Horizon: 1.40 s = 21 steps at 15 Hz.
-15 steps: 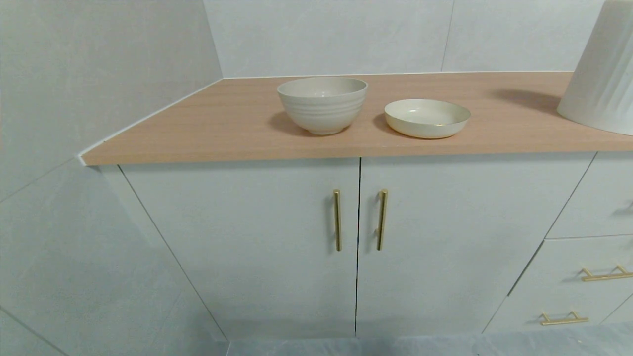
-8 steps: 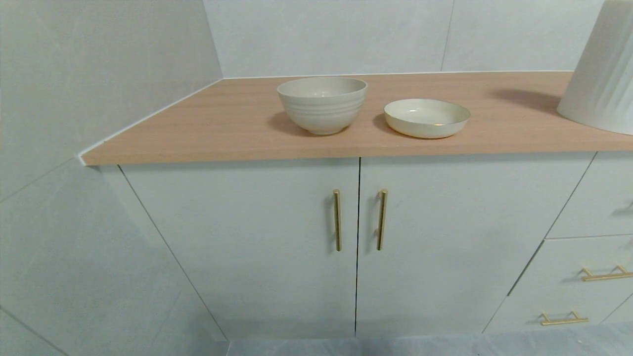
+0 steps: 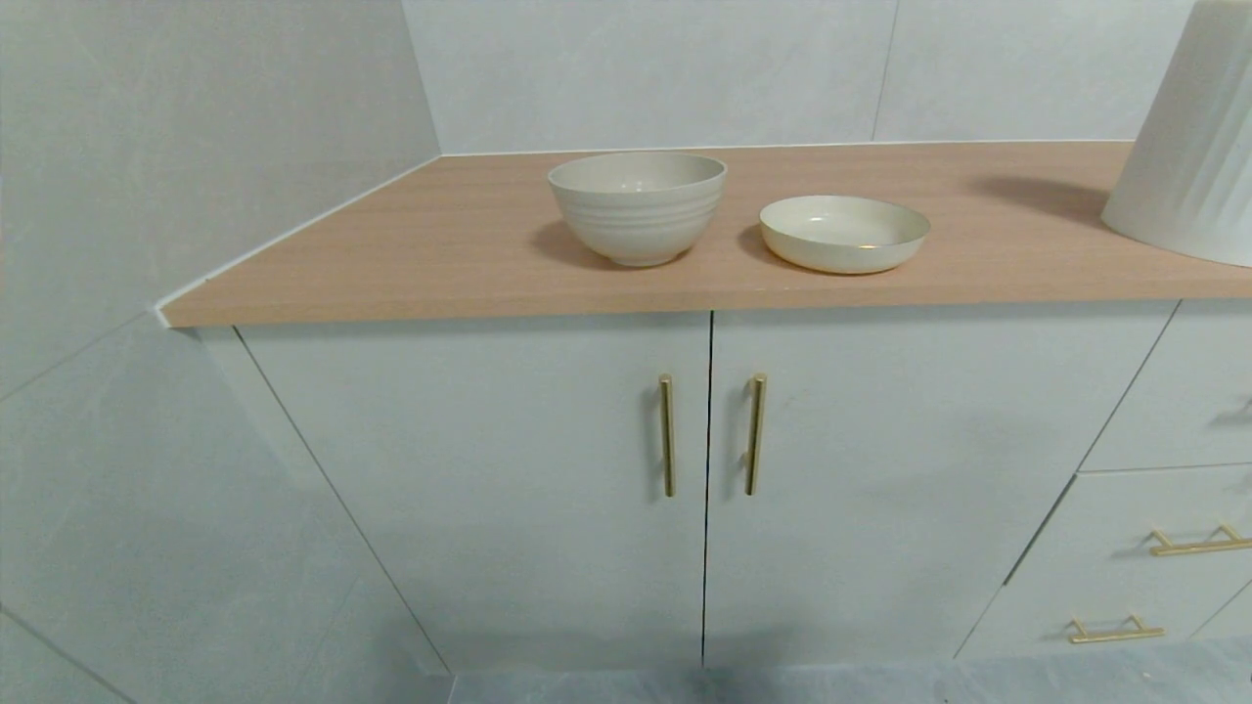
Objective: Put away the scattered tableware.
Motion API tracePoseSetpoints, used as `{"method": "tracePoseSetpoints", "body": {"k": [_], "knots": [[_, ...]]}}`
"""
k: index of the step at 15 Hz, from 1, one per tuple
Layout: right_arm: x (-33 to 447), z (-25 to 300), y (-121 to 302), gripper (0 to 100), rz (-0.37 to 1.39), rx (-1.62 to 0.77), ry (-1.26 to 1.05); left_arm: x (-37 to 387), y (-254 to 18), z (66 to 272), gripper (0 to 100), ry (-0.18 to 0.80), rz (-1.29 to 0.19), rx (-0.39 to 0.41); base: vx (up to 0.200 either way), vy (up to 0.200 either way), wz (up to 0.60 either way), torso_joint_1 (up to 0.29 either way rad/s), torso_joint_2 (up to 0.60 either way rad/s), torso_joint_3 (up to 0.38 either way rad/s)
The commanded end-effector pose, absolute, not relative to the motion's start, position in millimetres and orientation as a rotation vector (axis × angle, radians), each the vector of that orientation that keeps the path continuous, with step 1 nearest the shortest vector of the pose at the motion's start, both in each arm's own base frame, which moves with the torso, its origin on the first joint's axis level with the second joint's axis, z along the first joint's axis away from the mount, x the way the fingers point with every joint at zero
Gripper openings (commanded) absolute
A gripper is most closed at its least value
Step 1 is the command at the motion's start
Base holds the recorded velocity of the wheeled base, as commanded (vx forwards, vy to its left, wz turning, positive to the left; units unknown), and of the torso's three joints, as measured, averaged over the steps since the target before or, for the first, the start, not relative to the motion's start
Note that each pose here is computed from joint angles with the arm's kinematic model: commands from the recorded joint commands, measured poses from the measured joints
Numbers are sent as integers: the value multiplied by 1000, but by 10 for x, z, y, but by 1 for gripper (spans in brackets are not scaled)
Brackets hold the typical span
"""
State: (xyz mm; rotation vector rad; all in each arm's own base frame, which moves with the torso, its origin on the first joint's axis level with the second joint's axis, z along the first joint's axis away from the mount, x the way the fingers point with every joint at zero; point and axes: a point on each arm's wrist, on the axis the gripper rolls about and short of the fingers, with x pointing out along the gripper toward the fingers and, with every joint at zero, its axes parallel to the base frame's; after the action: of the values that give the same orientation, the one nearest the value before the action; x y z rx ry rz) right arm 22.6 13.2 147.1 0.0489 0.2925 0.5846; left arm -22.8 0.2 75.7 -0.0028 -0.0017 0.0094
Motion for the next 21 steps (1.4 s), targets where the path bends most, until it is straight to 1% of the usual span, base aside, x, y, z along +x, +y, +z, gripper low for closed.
{"method": "tracePoseSetpoints", "body": {"k": [1, 3, 4, 5, 6, 9, 11, 12, 13, 14, 16, 21], "knots": [[674, 1639, 299, 100, 694, 40, 429, -228, 2, 755, 100, 0, 9, -3, 0, 0, 0, 0, 0, 0], [967, 1704, 467, 100, 762, 23, 427, -228, 2, 755, 100, 0, 11, -3, 0, 0, 0, 0, 0, 0], [1034, 1715, 508, 100, 773, 20, 425, -228, 2, 756, 100, -2, 9, -3, 0, 0, 0, 0, 0, 0], [1258, 1726, 645, 100, 800, 13, 421, -228, 2, 756, 100, -2, 9, -3, 0, 0, 0, 0, 0, 0], [1385, 1722, 718, 100, 811, 10, 420, -228, 2, 756, 100, -2, 11, -3, 0, 0, 0, 0, 0, 0], [1699, 1728, 968, 100, 857, 24, 441, -228, 2, 756, 100, -2, 11, -3, 0, 0, 0, 0, 0, 0], [1918, 1796, 1169, 100, 893, 17, 436, -228, 2, 756, 100, -2, 9, -3, 0, 0, 0, 0, 0, 0], [1918, 1796, 1169, 100, 893, 17, 436, -228, 2, 756, 100, -2, 9, -3, 0, 0, 0, 0, 0, 0], [2102, 1840, 1341, 100, 917, 15, 427, -228, 2, 756, 100, -2, 9, -3, 0, 0, 0, 0, 0, 0], [2182, 1844, 1402, 100, 921, 28, 423, -228, 2, 756, 100, -2, 11, -3, 0, 0, 0, 0, 0, 0], [2354, 1810, 1534, 100, 926, 52, 391, -228, 2, 756, 100, -2, 11, -3, 0, 0, 0, 0, 0, 0], [2657, 1531, 1724, 100, 924, 103, 331, -228, 2, 755, 100, 0, 11, -3, 0, 0, 0, 0, 0, 0]]}}
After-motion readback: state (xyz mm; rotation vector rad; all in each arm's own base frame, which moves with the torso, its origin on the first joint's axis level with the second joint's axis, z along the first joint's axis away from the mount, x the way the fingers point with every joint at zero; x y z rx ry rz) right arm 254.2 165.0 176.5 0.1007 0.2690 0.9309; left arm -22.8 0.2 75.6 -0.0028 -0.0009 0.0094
